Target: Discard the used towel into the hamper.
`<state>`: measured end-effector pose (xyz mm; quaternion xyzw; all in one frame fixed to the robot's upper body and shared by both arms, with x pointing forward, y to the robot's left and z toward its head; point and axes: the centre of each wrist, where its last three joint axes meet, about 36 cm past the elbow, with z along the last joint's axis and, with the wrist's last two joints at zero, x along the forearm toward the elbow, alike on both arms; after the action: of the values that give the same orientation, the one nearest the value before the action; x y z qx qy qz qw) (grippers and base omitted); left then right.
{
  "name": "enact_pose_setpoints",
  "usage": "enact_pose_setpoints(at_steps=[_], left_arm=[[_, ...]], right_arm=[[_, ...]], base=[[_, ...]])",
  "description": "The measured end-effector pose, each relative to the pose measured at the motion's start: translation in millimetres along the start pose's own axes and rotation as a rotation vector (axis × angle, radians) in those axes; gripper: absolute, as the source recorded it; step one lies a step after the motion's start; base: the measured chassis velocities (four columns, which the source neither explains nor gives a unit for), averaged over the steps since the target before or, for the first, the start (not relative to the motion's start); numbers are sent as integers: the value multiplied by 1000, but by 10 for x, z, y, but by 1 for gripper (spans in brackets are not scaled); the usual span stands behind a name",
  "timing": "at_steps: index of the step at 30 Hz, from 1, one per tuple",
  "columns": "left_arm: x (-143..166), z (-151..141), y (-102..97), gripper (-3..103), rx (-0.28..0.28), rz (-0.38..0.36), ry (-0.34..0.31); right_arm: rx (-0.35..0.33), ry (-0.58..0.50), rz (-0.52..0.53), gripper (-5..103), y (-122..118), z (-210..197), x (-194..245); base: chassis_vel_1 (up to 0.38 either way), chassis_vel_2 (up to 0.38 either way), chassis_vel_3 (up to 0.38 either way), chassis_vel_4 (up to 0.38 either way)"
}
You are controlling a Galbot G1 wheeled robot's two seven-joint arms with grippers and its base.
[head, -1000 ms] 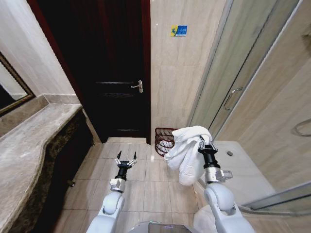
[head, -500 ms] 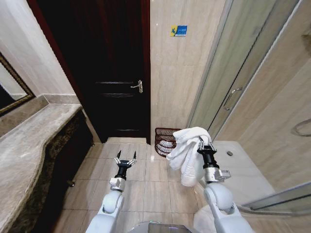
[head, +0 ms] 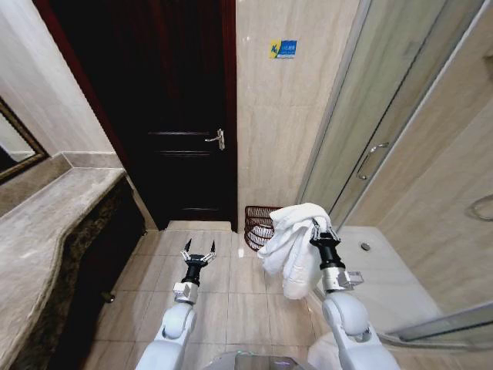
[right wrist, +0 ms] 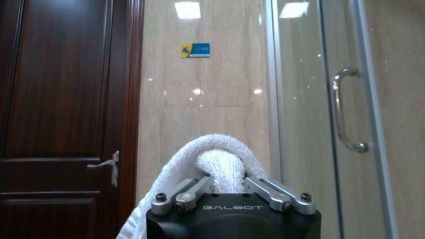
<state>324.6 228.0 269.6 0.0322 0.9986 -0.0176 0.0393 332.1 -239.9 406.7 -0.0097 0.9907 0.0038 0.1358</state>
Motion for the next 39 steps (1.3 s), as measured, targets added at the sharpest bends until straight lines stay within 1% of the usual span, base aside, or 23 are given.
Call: enact_pose_setpoints(at_steps=[27, 39], left_arm=[[27, 3, -48, 100, 8, 0, 3], [25, -1, -52, 100, 10, -2, 0]], right_arm=[[7, 4, -4, 8, -83, 32, 7], [3, -5, -10, 8, -63, 25, -47]], base=[[-70, 75, 74, -75], [-79, 82, 82, -85]])
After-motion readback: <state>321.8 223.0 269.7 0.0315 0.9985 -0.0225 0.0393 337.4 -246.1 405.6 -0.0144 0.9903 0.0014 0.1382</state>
